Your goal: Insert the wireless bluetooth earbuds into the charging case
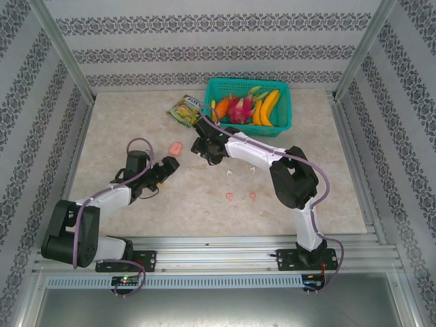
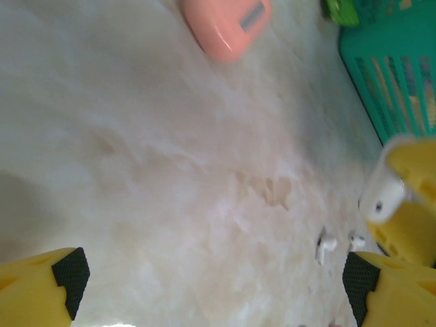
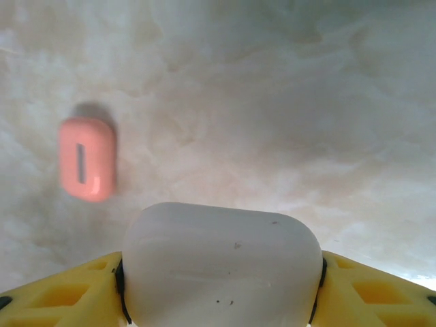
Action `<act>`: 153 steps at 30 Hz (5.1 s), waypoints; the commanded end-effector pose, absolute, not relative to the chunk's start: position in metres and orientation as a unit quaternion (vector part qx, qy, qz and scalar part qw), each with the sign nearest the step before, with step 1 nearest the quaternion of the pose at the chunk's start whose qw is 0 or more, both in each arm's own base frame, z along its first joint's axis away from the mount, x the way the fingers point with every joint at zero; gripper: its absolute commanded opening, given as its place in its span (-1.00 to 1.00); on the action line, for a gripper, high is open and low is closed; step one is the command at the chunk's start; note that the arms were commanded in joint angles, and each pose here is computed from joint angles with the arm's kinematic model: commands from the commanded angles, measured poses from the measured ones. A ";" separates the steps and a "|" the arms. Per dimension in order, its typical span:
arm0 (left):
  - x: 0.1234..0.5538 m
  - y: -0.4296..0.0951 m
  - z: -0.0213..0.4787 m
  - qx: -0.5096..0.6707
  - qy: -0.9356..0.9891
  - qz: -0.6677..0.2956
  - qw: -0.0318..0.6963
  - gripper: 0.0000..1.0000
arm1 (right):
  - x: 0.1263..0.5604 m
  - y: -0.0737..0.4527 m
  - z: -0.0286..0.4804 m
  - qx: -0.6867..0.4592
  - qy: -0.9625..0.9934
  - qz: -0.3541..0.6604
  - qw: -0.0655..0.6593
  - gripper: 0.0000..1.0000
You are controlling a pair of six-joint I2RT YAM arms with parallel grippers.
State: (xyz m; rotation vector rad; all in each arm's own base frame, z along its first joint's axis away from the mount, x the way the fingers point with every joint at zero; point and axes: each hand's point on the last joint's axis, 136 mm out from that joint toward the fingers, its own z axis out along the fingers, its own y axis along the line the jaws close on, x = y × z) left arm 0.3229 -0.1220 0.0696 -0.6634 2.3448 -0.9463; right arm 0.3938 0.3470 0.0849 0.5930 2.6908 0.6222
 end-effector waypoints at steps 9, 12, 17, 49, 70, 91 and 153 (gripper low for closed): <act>0.358 -0.187 0.122 -0.136 0.809 -0.412 0.397 0.48 | 0.399 0.359 0.095 0.273 0.906 0.302 0.113 0.20; 0.365 -0.196 0.117 -0.131 0.807 -0.415 0.399 0.35 | 0.396 0.360 0.094 0.283 0.902 0.308 0.105 0.20; 0.373 -0.201 0.111 -0.134 0.802 -0.418 0.405 0.23 | 0.392 0.362 0.092 0.294 0.896 0.319 0.093 0.20; 0.392 -0.218 0.101 -0.138 0.790 -0.429 0.417 -0.12 | 0.390 0.376 0.103 0.371 0.841 0.390 0.059 0.19; 0.386 -0.216 0.107 -0.132 0.788 -0.424 0.426 0.01 | 0.396 0.368 0.096 0.411 0.819 0.396 0.060 0.18; 0.398 -0.224 0.097 -0.127 0.794 -0.423 0.418 -0.08 | 0.394 0.371 0.102 0.404 0.817 0.408 0.055 0.18; 0.346 -0.227 0.187 0.071 0.799 -0.507 0.316 -1.00 | 0.333 0.300 0.178 -0.094 0.841 0.434 0.308 0.62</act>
